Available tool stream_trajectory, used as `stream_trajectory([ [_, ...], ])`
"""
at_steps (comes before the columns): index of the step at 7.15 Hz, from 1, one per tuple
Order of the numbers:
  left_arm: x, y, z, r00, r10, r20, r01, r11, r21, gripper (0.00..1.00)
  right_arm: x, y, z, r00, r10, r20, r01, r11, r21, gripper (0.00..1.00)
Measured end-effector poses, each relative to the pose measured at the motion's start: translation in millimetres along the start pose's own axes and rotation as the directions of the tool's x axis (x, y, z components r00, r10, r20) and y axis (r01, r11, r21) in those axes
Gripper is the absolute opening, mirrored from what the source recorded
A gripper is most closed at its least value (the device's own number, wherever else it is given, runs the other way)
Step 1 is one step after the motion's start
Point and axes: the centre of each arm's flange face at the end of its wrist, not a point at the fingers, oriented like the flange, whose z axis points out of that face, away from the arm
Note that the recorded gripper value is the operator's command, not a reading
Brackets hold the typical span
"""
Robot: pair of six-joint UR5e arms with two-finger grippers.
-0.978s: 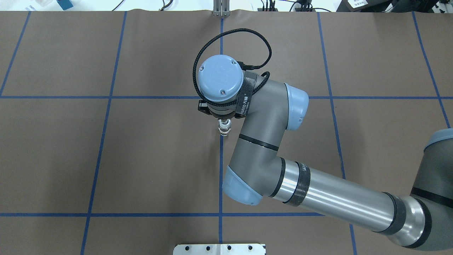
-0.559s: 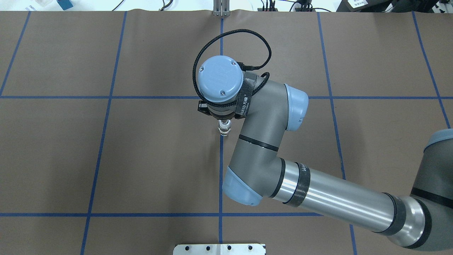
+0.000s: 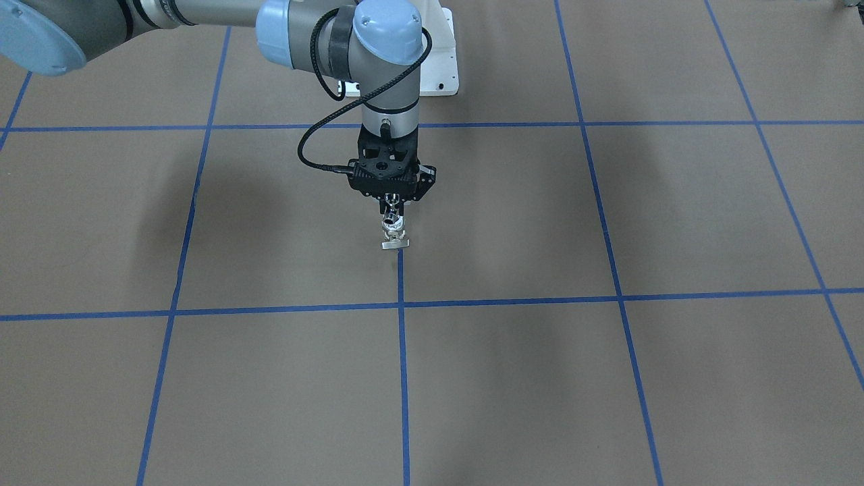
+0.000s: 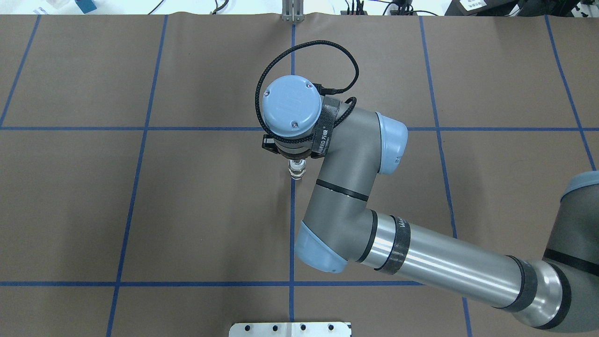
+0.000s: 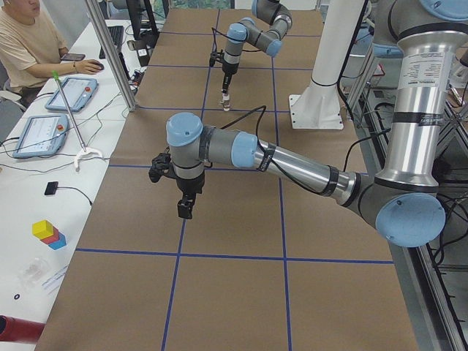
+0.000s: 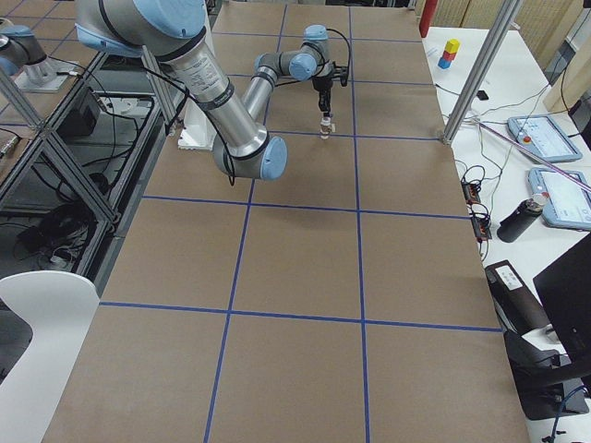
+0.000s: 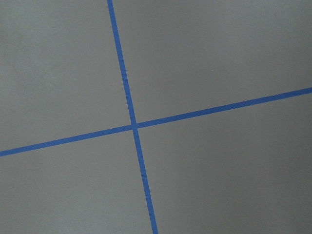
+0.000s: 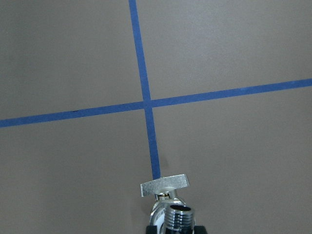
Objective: Assemble PPR valve and pipe with both arms
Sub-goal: 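Lower the chrome valve with the right gripper onto the white fitting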
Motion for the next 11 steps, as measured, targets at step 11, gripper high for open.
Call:
stream_trajectory([
  [11,0.5,0.1,-0.6,1.0,0.003,0.0,-0.003,1.0,0.001,1.0,0.6,0.1,0.3,1.0,0.005,0.001,-0.005,1.0,0.001,0.61],
])
